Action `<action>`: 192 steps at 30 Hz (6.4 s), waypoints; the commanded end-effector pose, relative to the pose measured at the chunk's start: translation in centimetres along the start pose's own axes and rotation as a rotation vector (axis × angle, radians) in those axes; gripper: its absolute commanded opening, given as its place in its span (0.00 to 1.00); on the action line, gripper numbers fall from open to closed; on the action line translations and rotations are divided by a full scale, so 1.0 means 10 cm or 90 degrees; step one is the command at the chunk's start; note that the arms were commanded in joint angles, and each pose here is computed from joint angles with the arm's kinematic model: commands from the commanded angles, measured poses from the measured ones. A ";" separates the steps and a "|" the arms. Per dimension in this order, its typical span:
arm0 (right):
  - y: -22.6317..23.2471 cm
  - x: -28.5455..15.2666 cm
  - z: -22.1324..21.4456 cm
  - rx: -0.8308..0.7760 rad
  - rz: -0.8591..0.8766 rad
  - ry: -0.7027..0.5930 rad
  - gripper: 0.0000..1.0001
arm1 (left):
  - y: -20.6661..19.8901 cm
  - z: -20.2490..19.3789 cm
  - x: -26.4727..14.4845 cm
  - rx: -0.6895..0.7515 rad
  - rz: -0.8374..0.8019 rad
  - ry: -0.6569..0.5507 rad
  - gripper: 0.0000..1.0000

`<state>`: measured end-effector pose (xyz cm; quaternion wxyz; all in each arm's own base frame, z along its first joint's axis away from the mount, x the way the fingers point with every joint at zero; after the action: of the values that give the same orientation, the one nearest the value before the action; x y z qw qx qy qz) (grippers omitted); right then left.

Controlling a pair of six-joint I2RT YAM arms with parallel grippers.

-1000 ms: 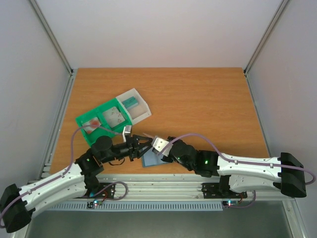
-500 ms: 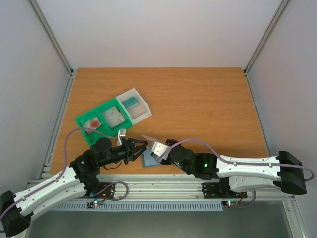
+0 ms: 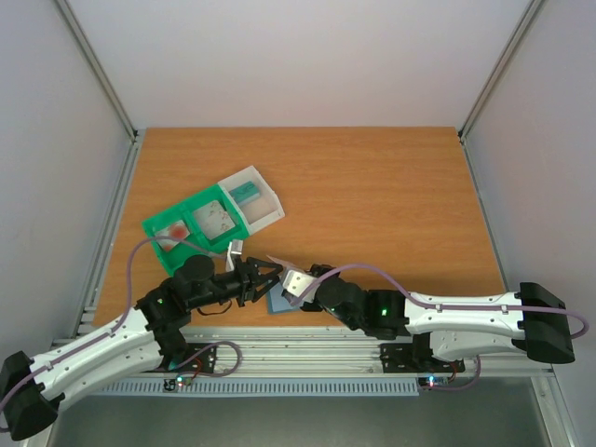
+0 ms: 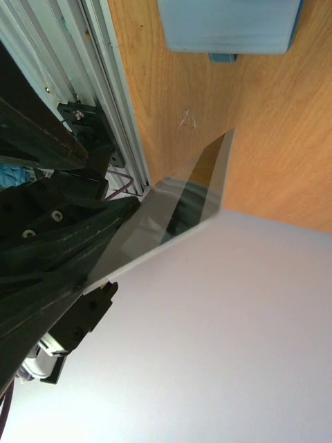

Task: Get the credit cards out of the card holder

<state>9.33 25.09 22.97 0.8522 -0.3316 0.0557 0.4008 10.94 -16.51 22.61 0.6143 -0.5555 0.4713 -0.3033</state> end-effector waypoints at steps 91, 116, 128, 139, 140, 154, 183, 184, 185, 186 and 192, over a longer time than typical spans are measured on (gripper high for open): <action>-0.36 -1.01 -0.11 0.630 0.155 0.073 0.98 | -0.29 1.38 -0.59 0.280 0.406 -0.290 0.00; -0.30 -0.95 -0.24 0.652 0.121 0.115 0.98 | 0.26 2.22 -0.26 0.225 0.466 -0.225 0.01; -0.28 -0.89 -0.22 0.640 0.112 0.130 0.99 | 0.40 2.34 -0.20 0.214 0.487 -0.208 0.04; -0.28 -0.86 -0.20 0.635 0.095 0.147 0.98 | 0.34 2.39 -0.22 0.220 0.523 -0.208 0.16; -0.29 -0.86 -0.21 0.635 0.089 0.149 0.99 | 0.34 2.39 -0.22 0.219 0.525 -0.208 0.16; -0.35 -0.95 -0.16 0.650 0.092 0.139 0.98 | 0.21 2.29 -0.32 0.213 0.527 -0.229 0.33; -0.68 -1.09 0.24 0.697 0.022 0.132 0.99 | -0.59 0.81 -1.03 0.399 0.197 -0.231 0.99; -0.70 -1.10 0.24 0.698 0.005 0.136 0.99 | -0.57 0.78 -1.02 0.384 0.177 -0.221 0.99; -0.71 -1.10 0.22 0.700 -0.006 0.142 0.98 | -0.56 0.75 -1.01 0.379 0.161 -0.207 0.99; -0.71 -1.10 0.22 0.699 -0.012 0.146 0.99 | -0.54 0.72 -1.00 0.377 0.150 -0.193 0.99; -0.75 -1.18 0.19 0.694 -0.012 0.149 0.98 | -0.40 0.56 -0.89 0.394 0.126 -0.134 0.99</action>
<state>6.48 16.29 31.84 0.8831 0.1050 0.3545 0.2888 14.27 -6.02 28.73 0.8432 -0.3237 0.3387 -0.2636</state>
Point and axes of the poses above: each gripper's point midway between its finger pads, its own x axis out along the fingers, its own y axis along the line the jaws close on, z = x × y, the point moved 10 cm from there along -x, back along the fingers, and after that the axes turned 4 degrees about x, right-handed, at the moved point
